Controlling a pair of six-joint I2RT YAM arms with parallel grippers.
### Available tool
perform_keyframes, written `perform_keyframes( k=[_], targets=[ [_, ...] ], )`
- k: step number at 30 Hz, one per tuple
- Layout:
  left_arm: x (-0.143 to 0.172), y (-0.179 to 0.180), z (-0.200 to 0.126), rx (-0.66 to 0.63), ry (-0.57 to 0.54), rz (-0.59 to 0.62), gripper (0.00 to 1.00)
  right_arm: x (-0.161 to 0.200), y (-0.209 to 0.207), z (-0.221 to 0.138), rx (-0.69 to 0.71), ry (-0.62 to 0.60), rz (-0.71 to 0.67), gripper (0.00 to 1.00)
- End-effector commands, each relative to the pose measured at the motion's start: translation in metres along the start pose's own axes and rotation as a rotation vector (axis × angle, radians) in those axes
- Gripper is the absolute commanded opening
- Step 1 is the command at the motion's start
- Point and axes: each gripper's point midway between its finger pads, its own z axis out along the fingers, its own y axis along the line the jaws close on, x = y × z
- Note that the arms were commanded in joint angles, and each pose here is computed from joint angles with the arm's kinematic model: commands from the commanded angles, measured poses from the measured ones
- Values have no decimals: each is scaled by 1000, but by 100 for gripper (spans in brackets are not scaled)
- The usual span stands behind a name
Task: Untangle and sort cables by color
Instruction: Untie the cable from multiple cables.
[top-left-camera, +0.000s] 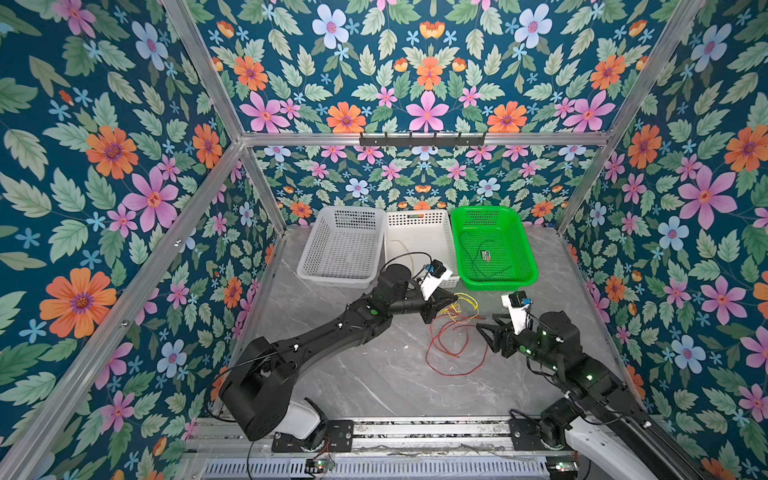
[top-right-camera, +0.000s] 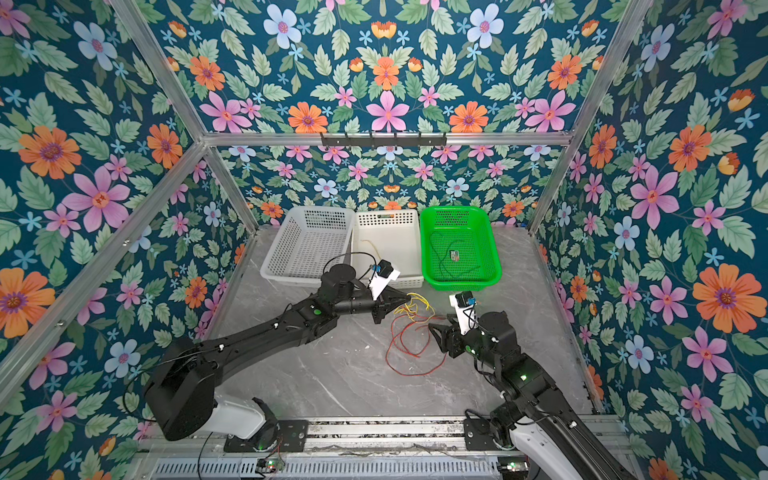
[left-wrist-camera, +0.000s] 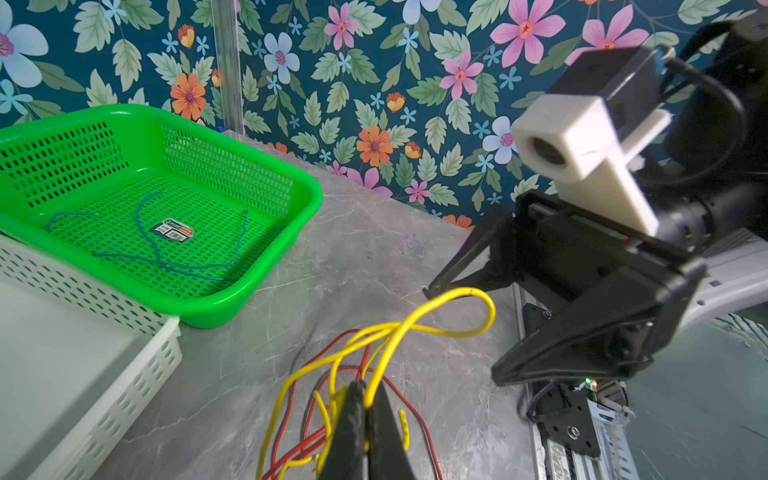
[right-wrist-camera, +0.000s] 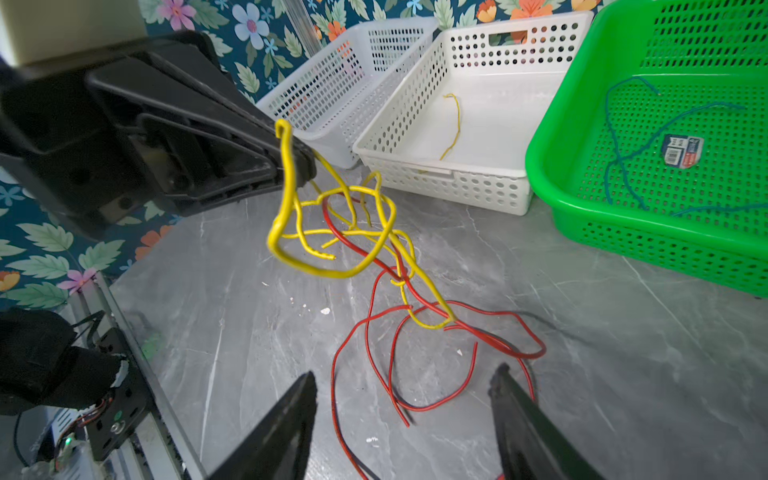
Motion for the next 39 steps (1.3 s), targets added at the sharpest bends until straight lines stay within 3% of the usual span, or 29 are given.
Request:
perform_keyframes(
  k=[1, 7, 15, 21, 25, 28, 35, 39],
  targets=[
    [-7, -5, -2, 24, -20, 17, 0, -13, 0, 10, -5, -34, -59, 68],
    [-5, -8, -6, 27, -26, 12, 0, -17, -14, 33, 57, -16, -122, 63],
    [-13, -13, -15, 73, -60, -1, 0, -15, -15, 53, 27, -7, -118, 26],
    [-49, -7, -52, 160, -232, -62, 0, 6, -30, 55, 93, 33, -49, 0],
    [-77, 1, -82, 208, -343, -103, 0, 23, -41, 55, 135, 61, -2, 0],
    [-91, 6, -90, 214, -365, -112, 0, 37, -48, 55, 163, 94, 37, 0],
    [-107, 45, -93, -62, -290, -40, 0, 59, -55, 57, 192, 161, 120, 0],
    [-135, 55, -103, -133, -288, 25, 0, 63, -59, 62, 211, 199, 137, 0]
  ],
)
